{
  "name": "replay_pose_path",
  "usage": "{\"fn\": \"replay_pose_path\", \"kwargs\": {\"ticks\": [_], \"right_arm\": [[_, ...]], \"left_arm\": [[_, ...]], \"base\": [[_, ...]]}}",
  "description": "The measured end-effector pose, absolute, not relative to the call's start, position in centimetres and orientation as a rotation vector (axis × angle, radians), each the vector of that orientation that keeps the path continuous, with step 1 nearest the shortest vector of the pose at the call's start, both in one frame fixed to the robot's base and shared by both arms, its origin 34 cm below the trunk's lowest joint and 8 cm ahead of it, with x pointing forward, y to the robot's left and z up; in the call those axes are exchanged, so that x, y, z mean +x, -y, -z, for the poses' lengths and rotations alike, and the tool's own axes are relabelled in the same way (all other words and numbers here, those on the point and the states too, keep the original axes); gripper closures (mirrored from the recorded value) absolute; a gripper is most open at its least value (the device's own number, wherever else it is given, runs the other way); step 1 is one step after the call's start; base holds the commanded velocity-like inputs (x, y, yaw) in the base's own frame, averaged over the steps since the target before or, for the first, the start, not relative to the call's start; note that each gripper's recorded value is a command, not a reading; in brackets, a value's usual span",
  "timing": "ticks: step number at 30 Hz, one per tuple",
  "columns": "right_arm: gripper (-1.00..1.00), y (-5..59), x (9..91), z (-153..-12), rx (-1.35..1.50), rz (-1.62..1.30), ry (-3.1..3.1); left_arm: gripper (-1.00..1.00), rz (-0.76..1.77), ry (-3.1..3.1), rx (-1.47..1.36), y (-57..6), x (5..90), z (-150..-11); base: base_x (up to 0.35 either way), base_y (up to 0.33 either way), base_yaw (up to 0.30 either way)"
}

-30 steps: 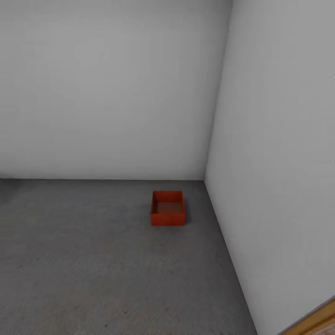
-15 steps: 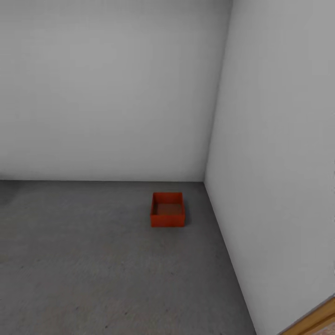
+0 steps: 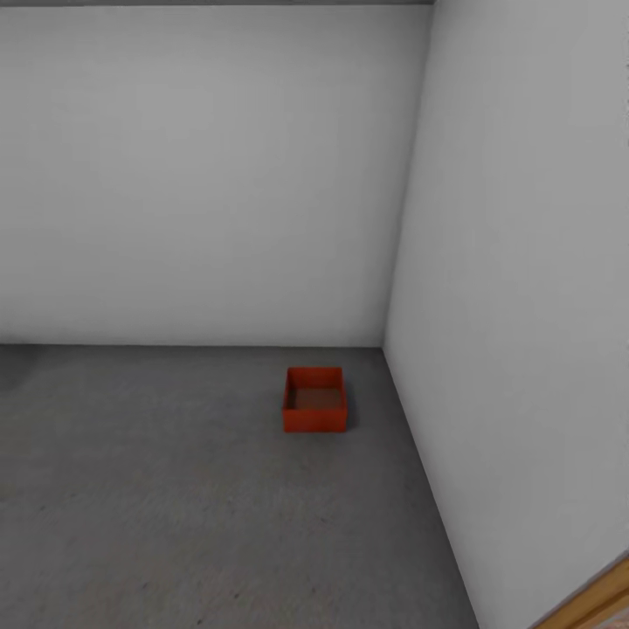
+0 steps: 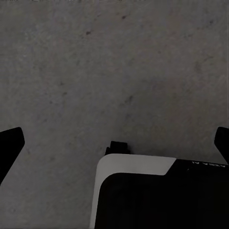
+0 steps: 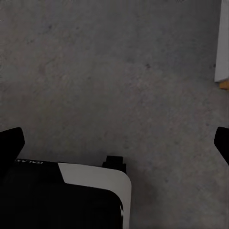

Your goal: Move the two storage containers from the living room to the garage. In the garage, place one container on the floor and stack the other container on top of it (either order is fine).

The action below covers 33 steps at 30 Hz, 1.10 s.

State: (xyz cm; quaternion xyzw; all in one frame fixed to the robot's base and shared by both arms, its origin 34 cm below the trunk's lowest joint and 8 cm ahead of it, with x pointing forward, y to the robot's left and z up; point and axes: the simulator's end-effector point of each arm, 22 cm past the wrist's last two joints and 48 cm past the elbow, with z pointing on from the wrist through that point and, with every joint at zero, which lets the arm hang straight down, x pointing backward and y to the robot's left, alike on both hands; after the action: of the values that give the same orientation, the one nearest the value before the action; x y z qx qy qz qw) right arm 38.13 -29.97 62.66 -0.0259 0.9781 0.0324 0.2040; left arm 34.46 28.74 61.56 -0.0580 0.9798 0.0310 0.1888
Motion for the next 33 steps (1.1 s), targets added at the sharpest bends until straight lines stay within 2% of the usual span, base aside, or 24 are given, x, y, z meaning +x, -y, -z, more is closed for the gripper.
{"fn": "replay_pose_path", "kwargs": {"ticks": [27, 33], "right_arm": [[-1.00, 30.0, 37.6, -64.9, -0.072, -0.090, -2.714], [-1.00, 30.0, 37.7, -65.0, -0.074, -0.090, -2.712]], "left_arm": [[-1.00, -0.086, -2.741, -0.163, -28.7, 33.9, -63.8], [-1.00, -0.085, -2.738, -0.163, -28.7, 34.1, -63.8]], "base": [[0.000, 0.000, 0.000], [0.000, 0.000, -0.124]]}}
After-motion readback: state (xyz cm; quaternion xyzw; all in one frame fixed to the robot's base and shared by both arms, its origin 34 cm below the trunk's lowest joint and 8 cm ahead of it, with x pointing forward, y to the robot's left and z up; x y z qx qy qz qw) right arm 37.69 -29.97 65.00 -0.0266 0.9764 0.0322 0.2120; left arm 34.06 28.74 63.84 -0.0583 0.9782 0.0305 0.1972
